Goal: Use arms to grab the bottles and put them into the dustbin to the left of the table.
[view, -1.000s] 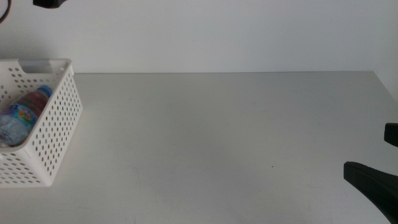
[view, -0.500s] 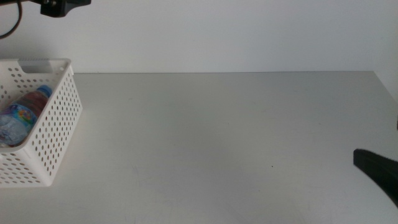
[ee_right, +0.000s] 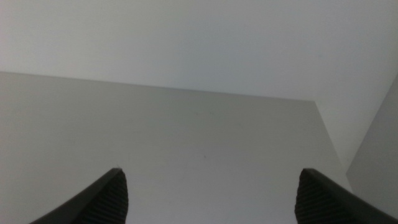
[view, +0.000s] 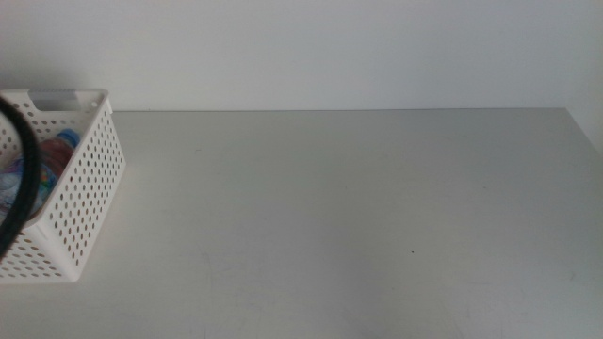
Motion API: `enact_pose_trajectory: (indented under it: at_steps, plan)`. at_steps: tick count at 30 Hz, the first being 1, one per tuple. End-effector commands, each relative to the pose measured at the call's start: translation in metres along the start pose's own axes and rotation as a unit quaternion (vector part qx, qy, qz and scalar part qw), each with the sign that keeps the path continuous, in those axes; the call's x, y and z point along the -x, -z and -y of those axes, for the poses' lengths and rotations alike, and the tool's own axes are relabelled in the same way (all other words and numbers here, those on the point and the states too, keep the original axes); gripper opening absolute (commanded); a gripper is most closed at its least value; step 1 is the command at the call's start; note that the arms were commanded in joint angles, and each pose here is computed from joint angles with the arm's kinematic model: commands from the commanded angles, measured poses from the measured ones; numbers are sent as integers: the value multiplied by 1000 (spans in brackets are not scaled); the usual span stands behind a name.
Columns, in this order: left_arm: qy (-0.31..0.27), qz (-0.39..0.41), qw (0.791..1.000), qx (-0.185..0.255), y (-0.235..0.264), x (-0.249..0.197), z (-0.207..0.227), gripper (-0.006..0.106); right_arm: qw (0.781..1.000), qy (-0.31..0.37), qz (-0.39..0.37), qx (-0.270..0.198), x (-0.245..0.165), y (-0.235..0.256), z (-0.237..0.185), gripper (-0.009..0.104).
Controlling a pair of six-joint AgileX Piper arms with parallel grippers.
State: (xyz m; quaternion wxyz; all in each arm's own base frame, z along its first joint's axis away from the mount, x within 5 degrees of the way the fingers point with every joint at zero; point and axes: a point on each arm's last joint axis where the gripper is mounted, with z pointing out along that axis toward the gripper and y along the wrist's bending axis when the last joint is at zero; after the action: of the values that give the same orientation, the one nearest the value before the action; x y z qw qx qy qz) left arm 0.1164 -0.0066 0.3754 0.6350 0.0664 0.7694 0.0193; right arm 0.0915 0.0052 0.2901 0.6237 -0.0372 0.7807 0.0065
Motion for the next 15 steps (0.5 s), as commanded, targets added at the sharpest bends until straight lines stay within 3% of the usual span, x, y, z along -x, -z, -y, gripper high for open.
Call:
enact_pose_trajectory:
  at_steps: [1, 5, 15]
  plan:
    - [61, 93, 994, 3, 9, -2, 0, 94, 999, 8, 44, -12, -5, 7, 1, 78]
    - [102, 134, 986, 5, 19, -42, 4, 94, 999, 7, 34, -11, -44, 11, -1, 78]
    - [95, 59, 994, 5, 19, -164, 19, 94, 999, 8, 45, -12, -103, 14, -4, 78]
